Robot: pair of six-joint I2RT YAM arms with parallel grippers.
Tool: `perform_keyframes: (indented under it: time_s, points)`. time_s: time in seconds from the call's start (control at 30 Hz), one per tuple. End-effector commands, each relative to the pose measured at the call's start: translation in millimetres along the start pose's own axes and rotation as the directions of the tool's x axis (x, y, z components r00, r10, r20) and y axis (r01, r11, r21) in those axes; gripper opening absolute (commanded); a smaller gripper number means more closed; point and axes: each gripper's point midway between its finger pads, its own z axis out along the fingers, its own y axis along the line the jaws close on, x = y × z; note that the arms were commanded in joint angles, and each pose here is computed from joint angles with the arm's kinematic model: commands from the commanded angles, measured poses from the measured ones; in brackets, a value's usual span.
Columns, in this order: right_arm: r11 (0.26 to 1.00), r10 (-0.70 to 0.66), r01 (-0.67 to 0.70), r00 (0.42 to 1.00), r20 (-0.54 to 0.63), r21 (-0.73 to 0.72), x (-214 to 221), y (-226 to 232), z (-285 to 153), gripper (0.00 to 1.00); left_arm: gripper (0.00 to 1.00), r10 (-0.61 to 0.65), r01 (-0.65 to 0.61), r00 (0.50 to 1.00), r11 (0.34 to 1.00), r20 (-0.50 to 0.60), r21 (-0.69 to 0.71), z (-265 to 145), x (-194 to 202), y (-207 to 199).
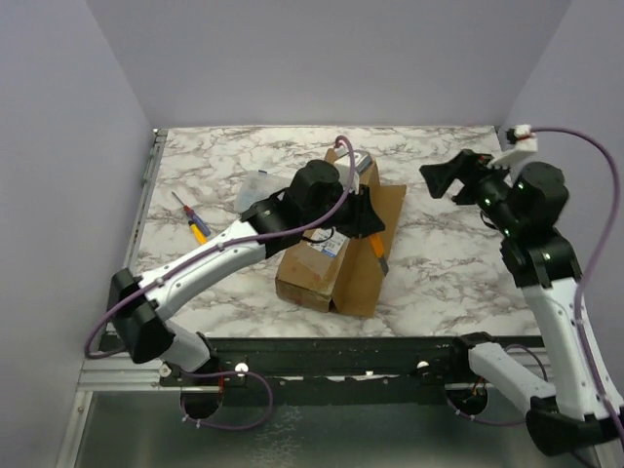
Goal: Unpack the express box
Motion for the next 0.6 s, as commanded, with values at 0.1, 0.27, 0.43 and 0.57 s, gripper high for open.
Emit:
perform_keyframes:
  time_s: [0.1, 0.27, 0.43, 0.57]
  points:
    - [0.989, -0.002, -0.055, 0.924, 0.381, 0.139, -68, -2, -118, 0.93, 0.00, -0.144, 0.149, 0.988, 0.985, -0.063, 0.089, 103, 1, -5]
    - [0.997, 0.028, -0.058, 0.881, 0.473, 0.048, -75, 17, -158, 0.92, 0.00, -0.181, 0.206, 0.972, 0.962, -0.148, 0.181, 189, 19, -37]
    - [0.997, 0.061, -0.072, 0.895, 0.441, 0.007, -67, 25, -167, 0.92, 0.00, -0.303, 0.350, 0.928, 0.909, -0.219, 0.227, 269, 47, -56]
    - [0.997, 0.073, -0.078, 0.891, 0.447, -0.008, -62, 27, -177, 0.92, 0.00, -0.426, 0.458, 0.885, 0.870, -0.189, 0.184, 306, 55, -41]
